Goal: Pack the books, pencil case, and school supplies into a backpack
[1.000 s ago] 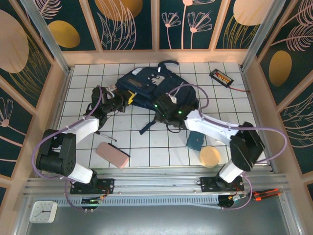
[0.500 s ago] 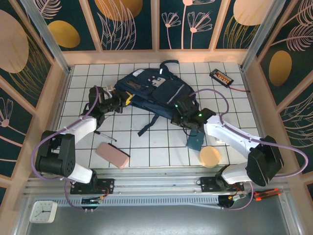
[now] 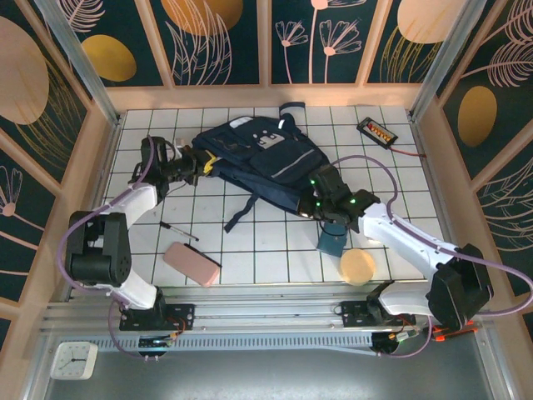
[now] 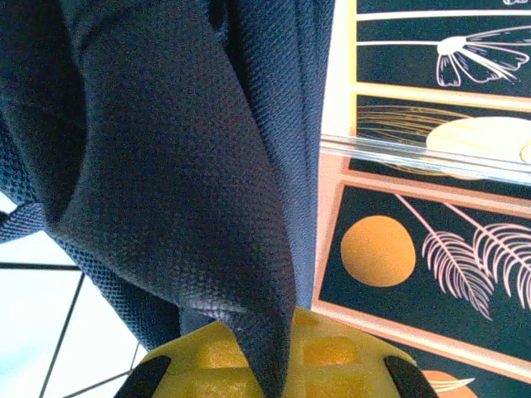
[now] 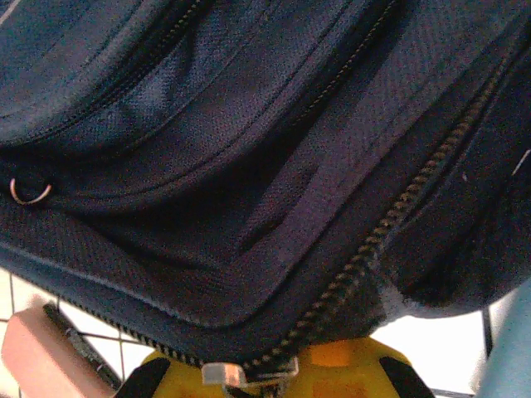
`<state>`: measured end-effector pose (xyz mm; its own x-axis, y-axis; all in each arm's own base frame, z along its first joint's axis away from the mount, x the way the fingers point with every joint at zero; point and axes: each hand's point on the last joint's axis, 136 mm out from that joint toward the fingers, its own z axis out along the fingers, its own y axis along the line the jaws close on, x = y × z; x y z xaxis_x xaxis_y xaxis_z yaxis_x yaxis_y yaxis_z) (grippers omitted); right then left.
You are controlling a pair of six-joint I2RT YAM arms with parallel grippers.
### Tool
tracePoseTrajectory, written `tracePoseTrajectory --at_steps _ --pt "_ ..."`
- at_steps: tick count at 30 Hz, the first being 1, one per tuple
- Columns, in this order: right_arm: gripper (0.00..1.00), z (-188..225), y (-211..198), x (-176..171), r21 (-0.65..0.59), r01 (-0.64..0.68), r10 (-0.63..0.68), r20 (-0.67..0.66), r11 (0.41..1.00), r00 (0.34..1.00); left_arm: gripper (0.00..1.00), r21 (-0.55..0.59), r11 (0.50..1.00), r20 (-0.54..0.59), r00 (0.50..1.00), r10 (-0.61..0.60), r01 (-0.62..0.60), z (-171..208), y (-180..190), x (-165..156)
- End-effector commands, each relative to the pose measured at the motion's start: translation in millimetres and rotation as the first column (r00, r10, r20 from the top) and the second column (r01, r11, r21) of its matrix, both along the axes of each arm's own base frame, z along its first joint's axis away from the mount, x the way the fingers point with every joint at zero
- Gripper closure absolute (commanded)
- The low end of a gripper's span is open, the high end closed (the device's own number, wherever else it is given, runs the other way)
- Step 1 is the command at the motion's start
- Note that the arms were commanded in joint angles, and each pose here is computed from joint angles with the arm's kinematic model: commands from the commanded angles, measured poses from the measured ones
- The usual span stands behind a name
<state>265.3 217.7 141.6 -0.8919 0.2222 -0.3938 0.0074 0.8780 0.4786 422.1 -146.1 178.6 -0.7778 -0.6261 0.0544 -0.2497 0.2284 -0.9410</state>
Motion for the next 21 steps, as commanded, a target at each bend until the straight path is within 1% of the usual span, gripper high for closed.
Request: tracePoseTrajectory --at_steps 1,2,4,6,8,9,10,11,12,13,15,18,21 --pt "1.0 -15.5 -5.9 -10.9 -0.072 -0.014 0.011 -0.042 0.997 0.999 1.0 0.075 0.986 0.149 0.98 0.134 -0.146 24.1 51.8 51.5" --pt "1.0 -11.6 7.0 -9.2 -0.062 -0.042 0.04 -0.03 0.997 0.999 0.99 0.071 0.99 0.148 0.983 0.108 -0.119 23.7 48.3 54.8" --pt "1.0 -6.1 34.2 -4.4 -0.045 -0.091 0.09 -0.015 0.995 0.996 0.7 0.078 0.991 0.151 0.984 0.093 -0.105 25.3 46.9 52.6" --pt "1.0 -1.9 64.3 0.9 -0.016 -0.144 0.144 -0.005 0.989 0.99 0.52 0.12 0.987 0.151 0.985 0.087 -0.106 24.4 48.3 39.1" --pt "1.0 -2.4 91.6 7.6 0.01 -0.186 0.186 -0.002 0.982 0.983 0.3 0.136 0.985 0.136 0.987 0.089 -0.108 20.9 48.5 16.4" --pt "1.0 -1.9 102.2 10.2 0.024 -0.204 0.204 0.001 0.979 0.979 0.28 0.127 0.987 0.109 0.99 0.09 -0.103 11.0 47.3 1.4" --pt "1.0 -3.8 113.3 12.8 0.037 -0.222 0.223 -0.001 0.974 0.975 0.23 0.118 0.988 0.094 0.992 0.089 -0.1 6.3 46.0 -13.6" --pt "1.0 -4.8 123.0 15.1 0.049 -0.239 0.239 0.001 0.97 0.971 0.2 0.112 0.989 0.074 0.993 0.089 -0.097 -0.5 44.6 -29.2" --pt "1.0 -5.1 131.0 16.7 0.055 -0.254 0.254 0.003 0.966 0.967 0.2 0.107 0.99 0.052 0.995 0.086 -0.091 -7.2 42.0 -42.2" --pt "1.0 -5.1 139.8 17.6 0.065 -0.272 0.272 0.005 0.96 0.962 0.17 0.097 0.992 0.031 0.997 0.073 -0.076 -14.3 36.8 -56.1" --pt "1.0 -6.5 154.4 17.1 0.078 -0.308 0.309 0.004 0.948 0.951 0.16 0.071 0.997 -0.016 0.999 0.041 -0.04 -30.9 21.5 -78.7" --pt "1.0 -9.5 169.7 13.5 0.086 -0.349 0.351 -0.007 0.933 0.936 0.16 0.015 1.0 -0.04 0.999 -0.009 0.01 -40.5 -11.2 -96.7" --pt "1.0 -9.8 179.0 10.0 0.088 -0.376 0.378 -0.009 0.922 0.926 0.16 -0.006 1.0 -0.058 0.998 -0.03 0.03 -45.9 -31.1 -98.6"
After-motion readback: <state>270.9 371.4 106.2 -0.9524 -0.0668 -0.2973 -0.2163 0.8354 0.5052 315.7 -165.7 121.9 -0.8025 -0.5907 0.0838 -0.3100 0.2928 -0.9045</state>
